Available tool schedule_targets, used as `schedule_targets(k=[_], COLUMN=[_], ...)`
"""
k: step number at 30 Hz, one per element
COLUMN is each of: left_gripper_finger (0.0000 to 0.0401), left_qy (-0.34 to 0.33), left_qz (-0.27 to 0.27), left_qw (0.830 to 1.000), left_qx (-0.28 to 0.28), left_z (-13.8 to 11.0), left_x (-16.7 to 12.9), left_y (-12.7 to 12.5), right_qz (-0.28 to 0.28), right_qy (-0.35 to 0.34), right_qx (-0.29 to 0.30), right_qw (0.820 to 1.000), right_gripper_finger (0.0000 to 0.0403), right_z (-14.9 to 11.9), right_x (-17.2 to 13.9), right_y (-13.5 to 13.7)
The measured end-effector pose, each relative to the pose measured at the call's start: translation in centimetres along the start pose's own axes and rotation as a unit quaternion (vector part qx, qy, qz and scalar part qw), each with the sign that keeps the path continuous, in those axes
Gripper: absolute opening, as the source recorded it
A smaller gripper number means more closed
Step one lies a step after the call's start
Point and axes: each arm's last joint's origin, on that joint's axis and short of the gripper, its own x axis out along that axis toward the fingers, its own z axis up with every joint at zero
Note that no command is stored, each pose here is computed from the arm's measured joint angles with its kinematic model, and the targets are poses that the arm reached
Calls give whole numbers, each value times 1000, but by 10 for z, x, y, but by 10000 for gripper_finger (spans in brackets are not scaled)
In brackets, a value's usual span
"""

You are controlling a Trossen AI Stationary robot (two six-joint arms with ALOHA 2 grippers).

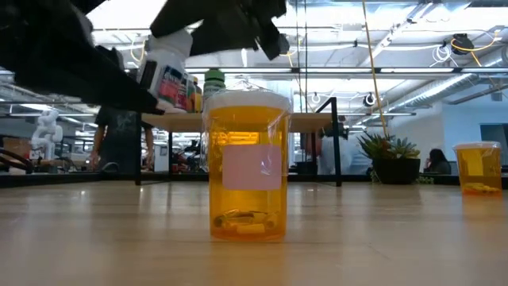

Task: Pick and place medicine bottles onto shelf by color
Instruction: Put the white small medicine bottle on the shelf, aligned with the white small medicine bottle

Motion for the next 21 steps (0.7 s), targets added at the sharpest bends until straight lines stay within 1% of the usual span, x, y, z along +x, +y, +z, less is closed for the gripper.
schedule_targets(k=[7,10,15,16,21], left_gripper_finger=[248,225,159,152,152], left_qy=[-9,-2,8,8,12], left_qz=[15,5,-1,-2,-14], left_qw=[1000,1000,999,999,999], left_qx=[-19,-24,-37,-38,-37], left_z=[9,9,8,8,8], left_x=[7,8,9,9,9], left_y=[1,2,3,3,2], right_qz=[5,8,12,12,14], right_qy=[-16,-20,-25,-24,-25], right_qx=[19,21,23,23,-3], right_qw=[1000,1000,999,999,1000], right_gripper_finger=[153,152,156,158,174], right_z=[-15,-15,-14,-14,-14], right_x=[6,6,6,6,5], right_y=[-8,-7,-7,-7,-6])
